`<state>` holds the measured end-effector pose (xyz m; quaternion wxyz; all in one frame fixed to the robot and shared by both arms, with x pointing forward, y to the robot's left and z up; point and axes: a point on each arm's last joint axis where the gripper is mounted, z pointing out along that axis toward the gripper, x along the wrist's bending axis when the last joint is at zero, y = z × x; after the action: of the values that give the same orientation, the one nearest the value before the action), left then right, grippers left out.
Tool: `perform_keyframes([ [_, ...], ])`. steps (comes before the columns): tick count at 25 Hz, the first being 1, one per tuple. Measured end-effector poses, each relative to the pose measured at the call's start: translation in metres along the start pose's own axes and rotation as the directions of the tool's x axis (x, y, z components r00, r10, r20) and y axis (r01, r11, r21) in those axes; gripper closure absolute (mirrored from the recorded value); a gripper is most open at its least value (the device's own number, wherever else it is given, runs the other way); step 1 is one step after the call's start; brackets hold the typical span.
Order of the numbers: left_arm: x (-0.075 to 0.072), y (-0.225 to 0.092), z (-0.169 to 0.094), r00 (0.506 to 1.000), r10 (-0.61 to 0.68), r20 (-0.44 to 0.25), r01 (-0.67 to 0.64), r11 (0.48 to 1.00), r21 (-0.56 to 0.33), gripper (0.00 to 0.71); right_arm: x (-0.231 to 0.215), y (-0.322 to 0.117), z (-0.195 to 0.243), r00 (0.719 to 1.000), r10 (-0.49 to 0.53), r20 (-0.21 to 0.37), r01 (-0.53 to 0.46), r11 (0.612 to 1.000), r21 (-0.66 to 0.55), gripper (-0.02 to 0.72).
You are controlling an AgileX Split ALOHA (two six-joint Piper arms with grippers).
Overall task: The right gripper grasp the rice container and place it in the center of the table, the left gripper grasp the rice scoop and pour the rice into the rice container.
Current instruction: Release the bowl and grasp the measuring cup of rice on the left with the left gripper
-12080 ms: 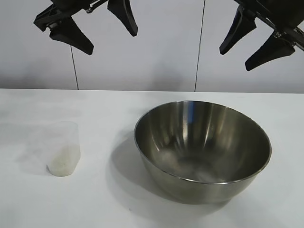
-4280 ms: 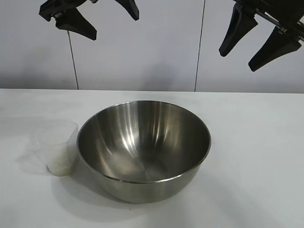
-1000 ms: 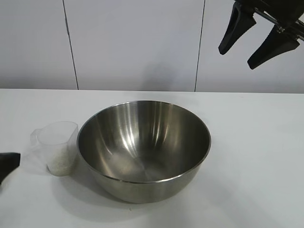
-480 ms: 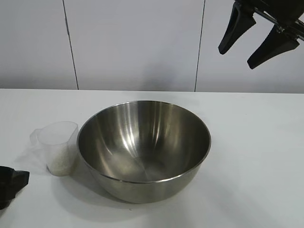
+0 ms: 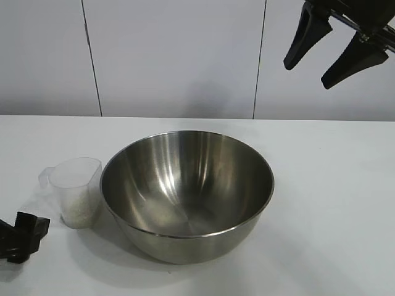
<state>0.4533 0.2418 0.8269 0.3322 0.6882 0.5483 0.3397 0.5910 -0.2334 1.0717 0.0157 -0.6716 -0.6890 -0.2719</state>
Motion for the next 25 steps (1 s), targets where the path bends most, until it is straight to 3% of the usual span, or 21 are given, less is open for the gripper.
perform_keyframes([
  [25, -0.005, 0.031, 0.028, 0.999, -0.048, -0.01, 0.046, 0.99, -0.133, 0.053, 0.0, 0.001, 0.0, 1.0, -0.001, 0.001, 0.001, 1.0, -0.006, 0.27],
])
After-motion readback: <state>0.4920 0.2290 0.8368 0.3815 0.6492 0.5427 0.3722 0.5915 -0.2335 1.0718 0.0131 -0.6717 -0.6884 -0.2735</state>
